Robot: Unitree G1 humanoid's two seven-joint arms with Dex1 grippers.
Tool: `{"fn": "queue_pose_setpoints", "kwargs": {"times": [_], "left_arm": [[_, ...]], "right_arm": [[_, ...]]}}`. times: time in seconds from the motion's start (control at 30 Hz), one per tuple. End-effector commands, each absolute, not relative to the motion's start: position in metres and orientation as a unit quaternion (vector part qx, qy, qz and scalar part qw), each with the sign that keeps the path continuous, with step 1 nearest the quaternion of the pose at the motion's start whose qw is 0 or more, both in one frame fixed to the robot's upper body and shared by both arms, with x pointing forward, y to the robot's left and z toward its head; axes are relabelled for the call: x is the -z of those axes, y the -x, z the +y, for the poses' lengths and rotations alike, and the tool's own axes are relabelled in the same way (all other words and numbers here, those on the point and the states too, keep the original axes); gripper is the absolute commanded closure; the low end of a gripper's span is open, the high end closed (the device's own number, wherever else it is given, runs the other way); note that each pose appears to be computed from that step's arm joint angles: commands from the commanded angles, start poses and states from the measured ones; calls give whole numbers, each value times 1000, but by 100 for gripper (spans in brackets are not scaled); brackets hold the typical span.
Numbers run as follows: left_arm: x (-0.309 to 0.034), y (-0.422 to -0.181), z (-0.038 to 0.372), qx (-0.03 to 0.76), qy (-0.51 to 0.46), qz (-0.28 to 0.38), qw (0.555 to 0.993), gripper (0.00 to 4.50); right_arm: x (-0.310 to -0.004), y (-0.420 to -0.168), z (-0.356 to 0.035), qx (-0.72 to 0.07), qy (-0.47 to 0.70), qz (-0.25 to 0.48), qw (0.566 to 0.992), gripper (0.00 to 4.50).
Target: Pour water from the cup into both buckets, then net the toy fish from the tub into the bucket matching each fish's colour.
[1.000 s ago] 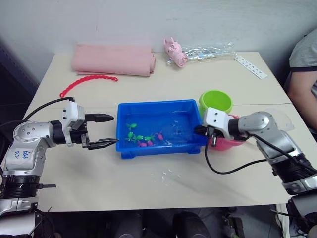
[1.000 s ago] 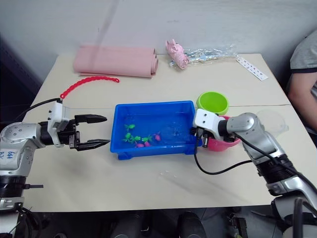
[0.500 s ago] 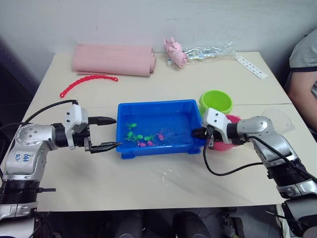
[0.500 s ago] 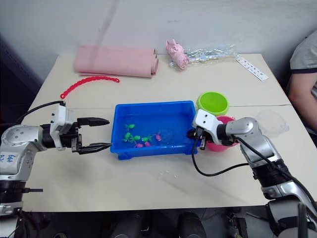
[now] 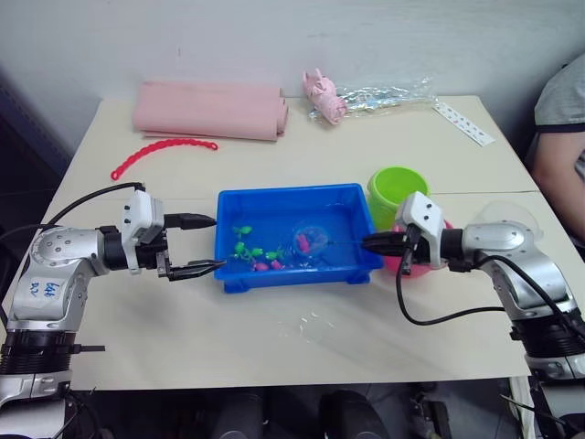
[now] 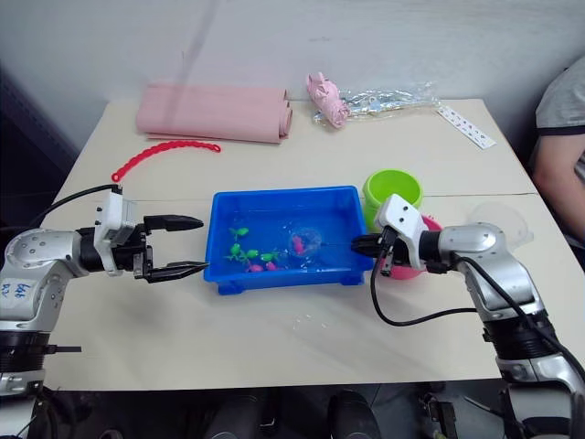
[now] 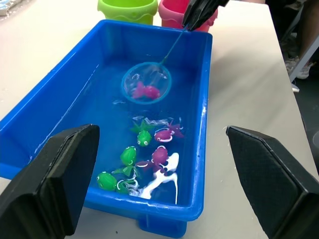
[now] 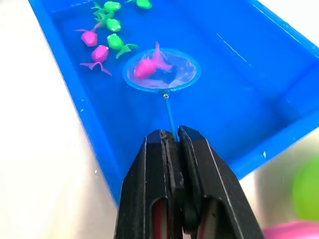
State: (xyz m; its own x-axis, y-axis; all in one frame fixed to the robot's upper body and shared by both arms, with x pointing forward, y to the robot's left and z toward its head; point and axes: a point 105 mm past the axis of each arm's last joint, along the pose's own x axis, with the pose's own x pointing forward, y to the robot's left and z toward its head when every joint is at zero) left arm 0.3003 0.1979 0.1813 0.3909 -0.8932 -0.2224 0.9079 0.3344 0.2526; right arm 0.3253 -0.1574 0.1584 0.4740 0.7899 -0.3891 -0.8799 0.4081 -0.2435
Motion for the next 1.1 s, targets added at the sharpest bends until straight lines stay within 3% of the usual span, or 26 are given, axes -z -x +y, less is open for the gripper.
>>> {"fn": "queue_pose_setpoints", "kwargs": {"times": [0.03, 0.2, 0.5, 0.8, 1.1], "left_arm": [[-189, -302, 191, 565, -172, 1, 807, 4], [-190, -305, 185, 579, -164, -6, 798, 4], [-199, -315, 169, 607, -139, -29, 782, 4], [-199, -321, 137, 662, -119, -38, 739, 4], [-200, -324, 116, 688, -104, -54, 716, 4]], "right_arm": [[-181, -317, -163, -502, 229, 59, 832, 450], [-194, -309, -175, -483, 244, 25, 840, 450], [-216, -271, -206, -438, 225, -23, 870, 450], [-233, -227, -279, -283, 281, -10, 917, 450], [-220, -223, -304, -209, 455, -4, 865, 450]]}}
